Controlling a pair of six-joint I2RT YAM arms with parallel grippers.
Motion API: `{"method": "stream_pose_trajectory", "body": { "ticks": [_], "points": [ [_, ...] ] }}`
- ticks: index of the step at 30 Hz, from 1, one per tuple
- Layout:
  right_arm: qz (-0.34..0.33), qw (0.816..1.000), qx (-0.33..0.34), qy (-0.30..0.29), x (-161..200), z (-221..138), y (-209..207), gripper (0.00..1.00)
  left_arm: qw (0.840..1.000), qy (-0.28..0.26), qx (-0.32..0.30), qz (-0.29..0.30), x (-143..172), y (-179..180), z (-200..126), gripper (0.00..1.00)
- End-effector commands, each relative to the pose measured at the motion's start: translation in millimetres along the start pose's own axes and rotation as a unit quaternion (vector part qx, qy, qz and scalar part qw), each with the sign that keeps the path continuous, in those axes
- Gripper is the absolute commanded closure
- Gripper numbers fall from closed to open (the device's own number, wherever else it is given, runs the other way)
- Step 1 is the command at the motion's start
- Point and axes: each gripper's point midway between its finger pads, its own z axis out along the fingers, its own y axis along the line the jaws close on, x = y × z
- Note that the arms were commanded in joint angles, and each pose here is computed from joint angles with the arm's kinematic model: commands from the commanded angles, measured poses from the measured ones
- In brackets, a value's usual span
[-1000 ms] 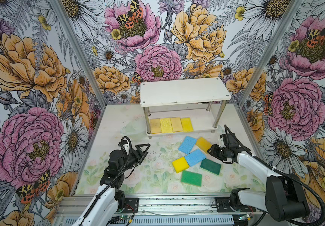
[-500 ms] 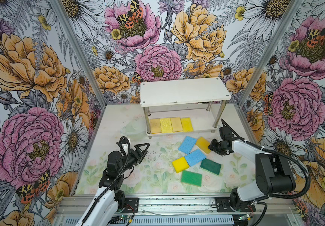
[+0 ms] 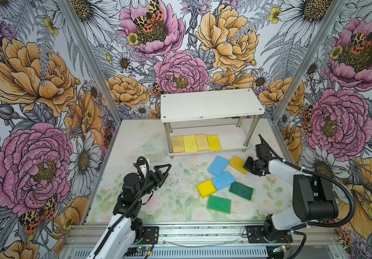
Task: Arrange cleaning sponges on a shelf
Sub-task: Pick up the cleaning sponge at the middle-right of the table.
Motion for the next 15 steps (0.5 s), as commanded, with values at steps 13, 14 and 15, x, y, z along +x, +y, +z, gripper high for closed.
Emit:
{"method": "stream_pose_trajectory", "body": {
  "ticks": [13, 14, 15],
  "points": [
    [-0.015, 0.993, -0.106, -0.04, 5.1, -52.6, 60.4, 1.0, 1.0, -0.005, 0.001, 0.006, -3.7, -0.6, 1.5, 0.15],
    [-0.016, 0.993, -0.111, -0.035, 11.2, -53.3, 64.7, 1.0, 1.0, -0.005, 0.003, 0.006, -3.3, -0.8, 1.0, 0.15],
    [-0.019, 0.993, -0.115, -0.031, 17.3, -53.7, 68.5, 1.0, 1.0, -0.005, 0.004, 0.006, -2.8, -0.9, 0.6, 0.15]
  ]
}}
